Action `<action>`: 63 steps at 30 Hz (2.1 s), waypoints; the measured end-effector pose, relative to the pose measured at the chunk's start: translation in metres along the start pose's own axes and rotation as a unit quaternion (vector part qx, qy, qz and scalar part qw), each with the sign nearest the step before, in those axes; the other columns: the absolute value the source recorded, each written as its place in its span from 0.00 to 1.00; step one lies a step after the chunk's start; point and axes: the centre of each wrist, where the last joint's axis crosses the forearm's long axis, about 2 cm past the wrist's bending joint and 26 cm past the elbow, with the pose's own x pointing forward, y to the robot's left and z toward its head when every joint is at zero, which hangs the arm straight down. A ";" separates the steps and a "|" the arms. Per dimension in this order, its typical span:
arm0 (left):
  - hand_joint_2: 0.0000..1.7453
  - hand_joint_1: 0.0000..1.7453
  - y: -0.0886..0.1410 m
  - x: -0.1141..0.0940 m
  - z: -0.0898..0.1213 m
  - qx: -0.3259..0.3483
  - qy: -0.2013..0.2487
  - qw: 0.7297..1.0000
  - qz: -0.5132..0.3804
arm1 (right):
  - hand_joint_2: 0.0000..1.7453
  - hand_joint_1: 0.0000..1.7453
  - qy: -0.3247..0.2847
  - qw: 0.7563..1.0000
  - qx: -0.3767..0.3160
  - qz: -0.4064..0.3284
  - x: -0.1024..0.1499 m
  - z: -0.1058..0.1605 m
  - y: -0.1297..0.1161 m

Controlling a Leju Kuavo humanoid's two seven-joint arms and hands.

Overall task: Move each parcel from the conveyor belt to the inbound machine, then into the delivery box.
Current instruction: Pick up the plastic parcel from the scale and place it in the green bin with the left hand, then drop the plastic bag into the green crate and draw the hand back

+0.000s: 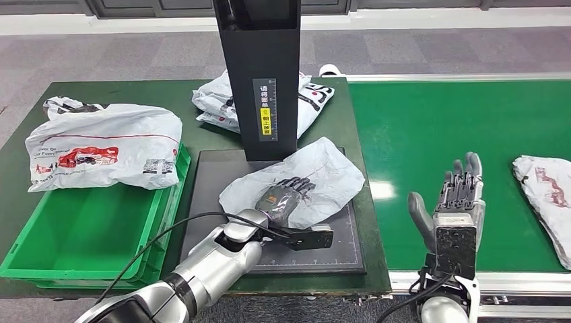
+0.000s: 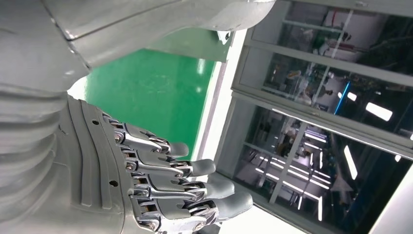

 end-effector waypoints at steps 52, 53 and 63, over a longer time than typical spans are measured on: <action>1.00 1.00 0.089 -0.112 0.217 0.706 0.160 0.689 -0.039 | 1.00 0.00 0.118 0.976 -0.030 0.178 -0.053 0.054 -0.072; 1.00 1.00 0.089 -0.113 0.226 0.718 0.153 0.678 -0.047 | 1.00 0.00 0.121 0.976 -0.026 0.179 -0.055 0.055 -0.072; 1.00 1.00 0.095 -0.125 0.298 0.767 0.193 0.596 -0.139 | 1.00 0.00 0.146 0.970 0.000 0.196 -0.059 0.064 -0.068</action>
